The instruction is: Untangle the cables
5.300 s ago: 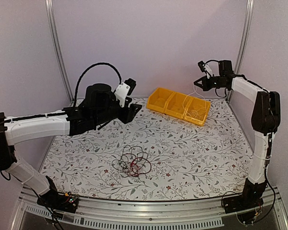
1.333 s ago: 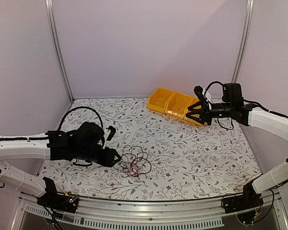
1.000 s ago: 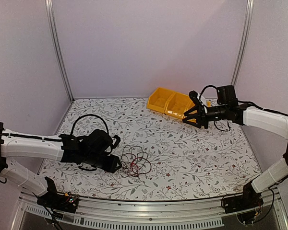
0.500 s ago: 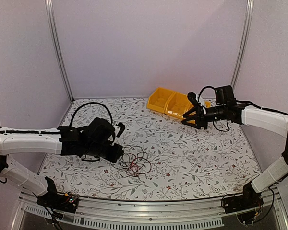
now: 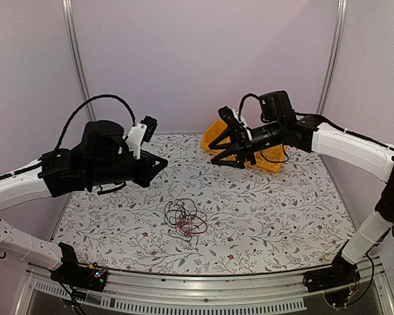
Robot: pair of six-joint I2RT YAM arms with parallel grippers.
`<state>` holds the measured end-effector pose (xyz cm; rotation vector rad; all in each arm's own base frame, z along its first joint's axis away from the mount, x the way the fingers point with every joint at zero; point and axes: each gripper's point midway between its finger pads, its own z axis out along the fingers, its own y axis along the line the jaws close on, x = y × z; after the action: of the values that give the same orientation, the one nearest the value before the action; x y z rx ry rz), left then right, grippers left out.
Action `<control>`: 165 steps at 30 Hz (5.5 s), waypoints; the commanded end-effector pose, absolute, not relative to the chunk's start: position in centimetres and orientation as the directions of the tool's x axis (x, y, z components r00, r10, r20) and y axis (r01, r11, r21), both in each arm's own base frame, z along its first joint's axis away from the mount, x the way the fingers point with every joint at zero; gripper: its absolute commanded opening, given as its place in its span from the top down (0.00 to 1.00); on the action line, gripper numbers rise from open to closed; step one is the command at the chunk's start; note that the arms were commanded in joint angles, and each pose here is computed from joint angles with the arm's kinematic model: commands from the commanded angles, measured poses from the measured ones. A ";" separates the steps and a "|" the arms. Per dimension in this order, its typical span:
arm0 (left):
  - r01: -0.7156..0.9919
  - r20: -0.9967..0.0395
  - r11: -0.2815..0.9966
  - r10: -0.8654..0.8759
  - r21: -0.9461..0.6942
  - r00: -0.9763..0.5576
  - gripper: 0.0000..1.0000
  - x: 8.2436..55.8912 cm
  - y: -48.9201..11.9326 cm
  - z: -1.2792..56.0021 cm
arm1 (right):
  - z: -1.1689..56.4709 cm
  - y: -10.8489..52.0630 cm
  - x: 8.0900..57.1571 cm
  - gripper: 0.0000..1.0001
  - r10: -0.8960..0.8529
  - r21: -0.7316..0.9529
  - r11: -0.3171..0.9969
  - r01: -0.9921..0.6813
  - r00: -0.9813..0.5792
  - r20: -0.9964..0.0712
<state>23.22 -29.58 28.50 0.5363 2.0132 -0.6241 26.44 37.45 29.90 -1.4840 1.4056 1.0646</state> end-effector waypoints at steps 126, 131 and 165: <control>0.712 -0.908 0.646 0.070 -0.275 -0.414 0.63 21.6 -39.6 8.3 | 44.7 35.0 28.2 1.00 -0.388 -0.371 0.228 -0.900 0.266 -0.883; 0.710 -0.912 0.644 0.046 -0.284 -0.407 0.78 22.5 -41.0 7.6 | 44.8 34.8 28.3 1.00 -0.394 -0.377 0.240 -0.894 0.265 -0.880; 0.676 -0.917 0.672 -0.012 -0.302 -0.399 0.80 23.5 -38.4 11.2 | 49.4 24.7 36.6 1.00 -0.424 -0.490 0.550 -0.677 0.279 -0.862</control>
<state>23.27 -38.36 7.52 0.5029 1.9073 -0.8606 35.85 26.37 49.62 -1.0987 1.3438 0.2498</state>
